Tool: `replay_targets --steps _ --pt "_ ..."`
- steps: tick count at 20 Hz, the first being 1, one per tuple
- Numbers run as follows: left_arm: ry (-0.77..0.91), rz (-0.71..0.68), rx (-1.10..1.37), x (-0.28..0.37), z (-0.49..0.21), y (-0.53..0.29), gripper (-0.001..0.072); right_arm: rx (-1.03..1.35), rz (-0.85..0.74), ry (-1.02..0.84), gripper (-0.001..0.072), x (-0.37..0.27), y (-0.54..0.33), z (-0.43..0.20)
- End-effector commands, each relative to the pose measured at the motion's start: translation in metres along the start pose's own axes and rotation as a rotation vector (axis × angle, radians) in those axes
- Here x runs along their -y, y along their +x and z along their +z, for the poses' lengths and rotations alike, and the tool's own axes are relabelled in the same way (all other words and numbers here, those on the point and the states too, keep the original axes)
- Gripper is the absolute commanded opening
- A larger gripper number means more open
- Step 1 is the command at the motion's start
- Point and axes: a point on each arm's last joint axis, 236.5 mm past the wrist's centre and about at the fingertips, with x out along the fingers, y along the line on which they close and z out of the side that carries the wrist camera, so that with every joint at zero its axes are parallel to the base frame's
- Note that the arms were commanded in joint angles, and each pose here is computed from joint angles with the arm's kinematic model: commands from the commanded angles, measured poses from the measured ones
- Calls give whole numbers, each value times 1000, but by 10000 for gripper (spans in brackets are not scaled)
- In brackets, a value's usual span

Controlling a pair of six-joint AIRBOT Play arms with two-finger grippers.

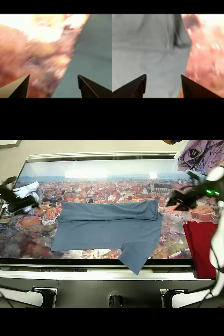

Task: Fold the clothes and pants, and hang the long-sleeved shirts on hangers.

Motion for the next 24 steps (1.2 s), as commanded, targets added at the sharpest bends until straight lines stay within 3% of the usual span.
replay_targets --steps 1,5,8,24 --pt "-158 -24 20 -47 -62 -8 712 -9 151 138 497 19 -7 -72" --pt "-232 -21 -2 -59 -132 23 712 -134 206 266 498 16 43 -187" --pt "-239 -20 -53 -59 -150 38 712 -161 256 341 498 7 72 -232" --pt "-252 -37 -64 -55 -152 38 713 -84 439 555 497 -5 140 -250"
